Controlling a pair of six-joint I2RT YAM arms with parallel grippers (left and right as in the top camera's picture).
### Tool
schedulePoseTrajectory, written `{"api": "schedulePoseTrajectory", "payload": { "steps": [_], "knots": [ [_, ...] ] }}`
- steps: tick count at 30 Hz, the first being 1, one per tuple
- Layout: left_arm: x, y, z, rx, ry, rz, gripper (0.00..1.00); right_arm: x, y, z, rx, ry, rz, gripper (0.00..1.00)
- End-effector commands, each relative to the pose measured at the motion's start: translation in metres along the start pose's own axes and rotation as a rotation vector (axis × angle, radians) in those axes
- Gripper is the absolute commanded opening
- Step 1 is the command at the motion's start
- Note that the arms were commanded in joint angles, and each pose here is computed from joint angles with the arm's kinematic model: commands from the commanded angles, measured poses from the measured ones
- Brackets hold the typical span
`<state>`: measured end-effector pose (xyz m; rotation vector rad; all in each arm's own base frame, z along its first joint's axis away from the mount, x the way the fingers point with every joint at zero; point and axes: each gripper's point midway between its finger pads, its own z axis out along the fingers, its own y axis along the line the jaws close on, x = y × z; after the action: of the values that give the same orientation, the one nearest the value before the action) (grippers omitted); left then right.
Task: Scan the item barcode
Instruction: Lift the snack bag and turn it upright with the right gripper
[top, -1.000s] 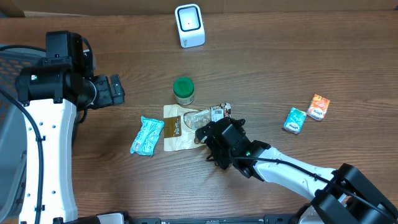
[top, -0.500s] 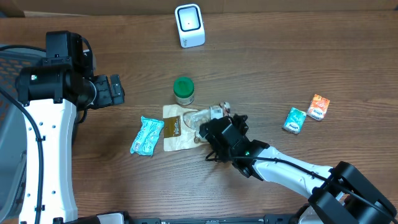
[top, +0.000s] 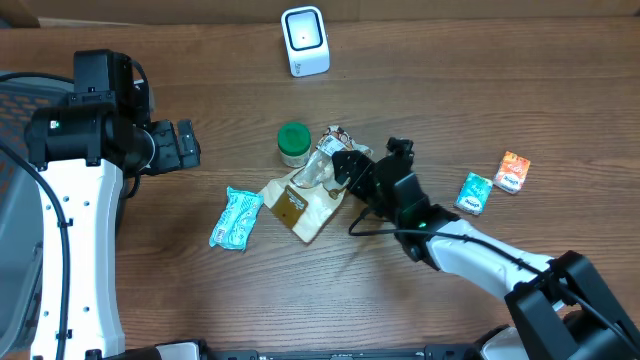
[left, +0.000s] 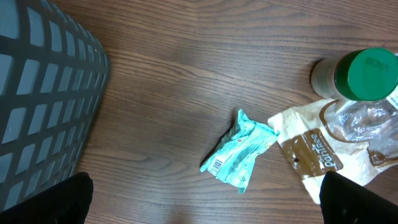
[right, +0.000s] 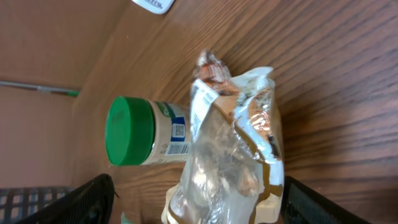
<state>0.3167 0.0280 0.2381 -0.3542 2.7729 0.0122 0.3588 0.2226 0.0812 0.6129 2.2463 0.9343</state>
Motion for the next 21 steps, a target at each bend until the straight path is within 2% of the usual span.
{"api": "schedulePoseTrajectory", "payload": {
  "steps": [1, 8, 10, 14, 21],
  "knots": [
    [-0.002, 0.0, -0.001, 0.008, -0.005, 0.003, 1.0, 0.011, -0.003, -0.003, -0.047, 0.144, -0.015, 0.85],
    [-0.002, 0.0, -0.001, 0.008, -0.005, 0.003, 1.0, 0.04, -0.047, -0.009, 0.121, 0.284, 0.067, 0.84],
    [-0.002, 0.0, -0.001, 0.008, -0.005, 0.003, 0.99, 0.049, -0.049, -0.009, 0.12, 0.327, 0.075, 0.84],
    [-0.002, 0.0, -0.001, 0.008, -0.005, 0.003, 0.99, 0.067, -0.05, -0.005, 0.1, 0.42, 0.127, 0.76],
    [-0.002, 0.0, -0.001, 0.008, -0.005, 0.003, 1.0, 0.081, -0.054, 0.014, 0.053, 0.46, 0.096, 0.74]
  ]
}}
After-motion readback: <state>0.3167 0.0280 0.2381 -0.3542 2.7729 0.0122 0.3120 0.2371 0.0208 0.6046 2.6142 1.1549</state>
